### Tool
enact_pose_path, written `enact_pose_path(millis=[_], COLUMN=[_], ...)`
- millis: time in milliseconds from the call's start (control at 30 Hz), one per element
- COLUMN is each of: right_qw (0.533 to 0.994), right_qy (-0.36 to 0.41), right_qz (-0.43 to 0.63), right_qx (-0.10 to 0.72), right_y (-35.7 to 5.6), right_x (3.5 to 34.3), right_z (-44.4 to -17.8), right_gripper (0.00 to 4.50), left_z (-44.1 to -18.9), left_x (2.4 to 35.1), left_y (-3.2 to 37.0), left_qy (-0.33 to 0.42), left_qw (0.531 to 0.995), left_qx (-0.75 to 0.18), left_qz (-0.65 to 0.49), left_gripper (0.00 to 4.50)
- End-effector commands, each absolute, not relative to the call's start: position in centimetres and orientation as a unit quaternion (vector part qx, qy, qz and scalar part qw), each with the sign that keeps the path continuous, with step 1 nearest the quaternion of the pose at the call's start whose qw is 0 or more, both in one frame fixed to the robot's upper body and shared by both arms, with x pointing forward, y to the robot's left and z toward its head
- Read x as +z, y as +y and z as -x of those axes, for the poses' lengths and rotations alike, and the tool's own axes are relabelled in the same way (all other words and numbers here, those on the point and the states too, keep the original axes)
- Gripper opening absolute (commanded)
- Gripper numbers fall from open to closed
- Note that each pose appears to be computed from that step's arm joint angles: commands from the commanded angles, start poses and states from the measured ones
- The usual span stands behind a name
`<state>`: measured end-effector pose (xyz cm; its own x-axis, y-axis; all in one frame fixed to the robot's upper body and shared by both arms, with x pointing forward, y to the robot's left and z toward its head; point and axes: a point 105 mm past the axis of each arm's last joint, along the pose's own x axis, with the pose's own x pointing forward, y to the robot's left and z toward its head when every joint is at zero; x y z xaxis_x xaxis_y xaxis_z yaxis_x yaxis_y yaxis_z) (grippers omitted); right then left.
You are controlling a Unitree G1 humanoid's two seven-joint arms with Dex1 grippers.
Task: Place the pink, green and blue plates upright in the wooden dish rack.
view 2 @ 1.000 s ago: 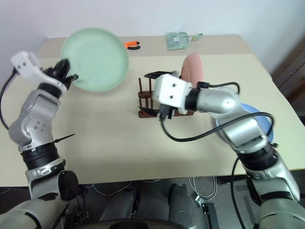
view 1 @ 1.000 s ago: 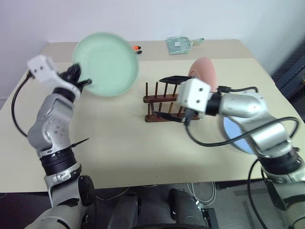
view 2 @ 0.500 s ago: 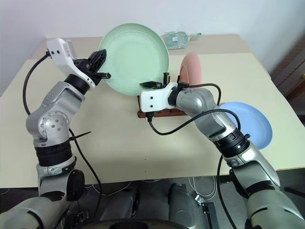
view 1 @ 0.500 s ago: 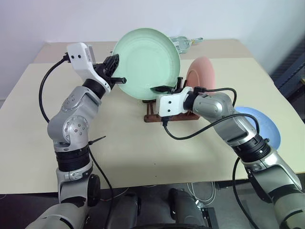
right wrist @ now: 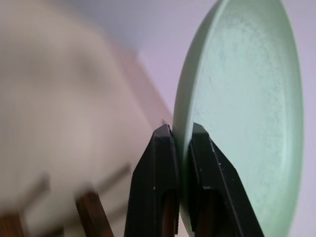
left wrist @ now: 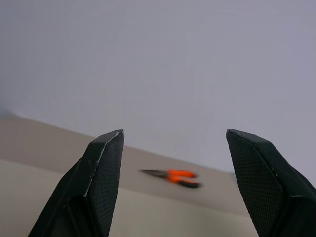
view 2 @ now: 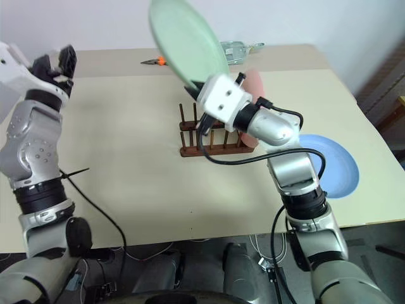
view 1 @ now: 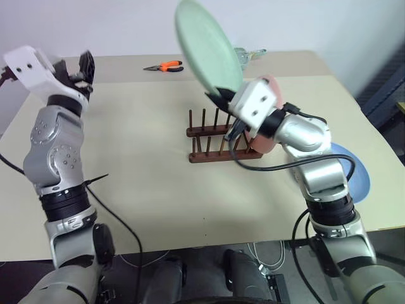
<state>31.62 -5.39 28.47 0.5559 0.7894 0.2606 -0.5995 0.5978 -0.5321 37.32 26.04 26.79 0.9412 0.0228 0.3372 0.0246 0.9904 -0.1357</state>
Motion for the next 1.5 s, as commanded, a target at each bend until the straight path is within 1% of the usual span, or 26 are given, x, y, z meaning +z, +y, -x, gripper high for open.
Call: enact_pose_path(millis=[33, 133, 200, 267, 333, 533, 700, 767, 800, 900, 1000, 1033, 1100, 1167, 1200, 1233, 1267, 1333, 1367, 1433, 1500], right_qw=[0.877, 0.884, 0.888, 0.892, 0.895, 0.901, 0.908, 0.913, 0.920, 0.933, 0.920, 0.915, 0.913, 0.909, 0.908, 0.914, 0.920, 0.933, 0.937, 0.940, 0.933], right_qy=[-0.229, -0.183, -0.150, -0.128, -0.110, -0.045, -0.016, -0.025, -0.040, -0.093, -0.147, -0.160, -0.178, -0.193, -0.195, -0.182, -0.162, -0.098, -0.068, 0.005, 0.113], right_qz=[-0.014, -0.088, -0.129, -0.150, -0.157, -0.167, -0.170, -0.157, -0.124, -0.002, 0.129, 0.147, 0.137, 0.089, 0.062, 0.054, 0.060, 0.102, 0.113, 0.133, 0.179], right_qx=[0.423, 0.421, 0.414, 0.407, 0.402, 0.397, 0.383, 0.375, 0.369, 0.348, 0.340, 0.339, 0.341, 0.359, 0.365, 0.359, 0.351, 0.330, 0.324, 0.314, 0.292], right_y=[-6.8, -7.1, -7.4, -7.7, -8.0, -8.2, -8.5, -8.7, -8.9, -9.2, -9.8, -10.4, -12.2, -14.1, -15.2, -16.7, -17.9, -19.8, -20.4, -21.2, -22.0], right_x=[30.8, 30.2, 29.3, 28.6, 28.1, 26.0, 25.1, 25.5, 26.0, 27.2, 28.4, 29.1, 30.8, 32.6, 33.1, 33.0, 32.4, 29.7, 28.4, 24.9, 19.4], right_z=[-29.4, -29.4, -29.7, -30.0, -30.2, -31.1, -32.2, -32.7, -32.8, -32.6, -31.8, -31.5, -30.6, -29.2, -28.5, -28.0, -27.5, -26.5, -26.0, -25.3, -24.9], right_gripper=[0.00, 0.00, 0.00, 0.00, 0.00, 0.00, 0.00, 0.78, 1.05, 2.47, 2.47, 2.47, 2.47, 2.47, 2.74, 3.02, 3.36, 4.32, 4.47, 4.47, 4.47], left_z=[-35.6, -33.2, -30.5, -28.8, -28.3, -28.3, -28.1, -28.1, -28.0, -27.9, -27.6, -27.5, -27.4, -27.4, -27.4, -27.4, -27.4, -27.5, -27.5, -27.6, -27.7], left_x=[22.7, 19.8, 17.3, 15.9, 15.6, 15.8, 15.7, 15.7, 15.7, 15.6, 15.4, 15.3, 15.2, 15.2, 15.1, 15.1, 15.0, 14.9, 14.8, 14.8, 14.7], left_y=[19.2, 16.0, 13.5, 11.9, 11.3, 10.3, 9.7, 9.6, 9.5, 9.2, 8.5, 8.2, 7.7, 7.2, 7.0, 6.8, 6.7, 6.4, 6.3, 6.0, 5.7], left_qy=[-0.110, -0.056, -0.006, 0.026, 0.032, 0.028, 0.028, 0.029, 0.030, 0.032, 0.037, 0.038, 0.039, 0.040, 0.040, 0.041, 0.043, 0.045, 0.045, 0.046, 0.048], left_qw=[0.972, 0.946, 0.912, 0.887, 0.880, 0.877, 0.873, 0.872, 0.871, 0.867, 0.860, 0.857, 0.852, 0.847, 0.844, 0.841, 0.839, 0.833, 0.831, 0.826, 0.820], left_qx=[-0.207, -0.320, -0.409, -0.460, -0.473, -0.479, -0.486, -0.489, -0.490, -0.497, -0.509, -0.514, -0.522, -0.530, -0.535, -0.540, -0.543, -0.551, -0.554, -0.562, -0.570], left_qz=[-0.015, -0.009, -0.022, -0.027, -0.022, -0.017, -0.017, -0.017, -0.017, -0.014, -0.010, -0.009, -0.005, -0.003, -0.002, -0.002, -0.001, -0.002, -0.001, 0.000, -0.003], left_gripper=[3.50, 3.50, 3.50, 3.50, 3.50, 3.50, 3.50, 3.54, 3.54, 3.54, 3.54, 3.54, 3.54, 3.54, 3.54, 3.54, 3.54, 3.54, 3.54, 3.54, 3.54])
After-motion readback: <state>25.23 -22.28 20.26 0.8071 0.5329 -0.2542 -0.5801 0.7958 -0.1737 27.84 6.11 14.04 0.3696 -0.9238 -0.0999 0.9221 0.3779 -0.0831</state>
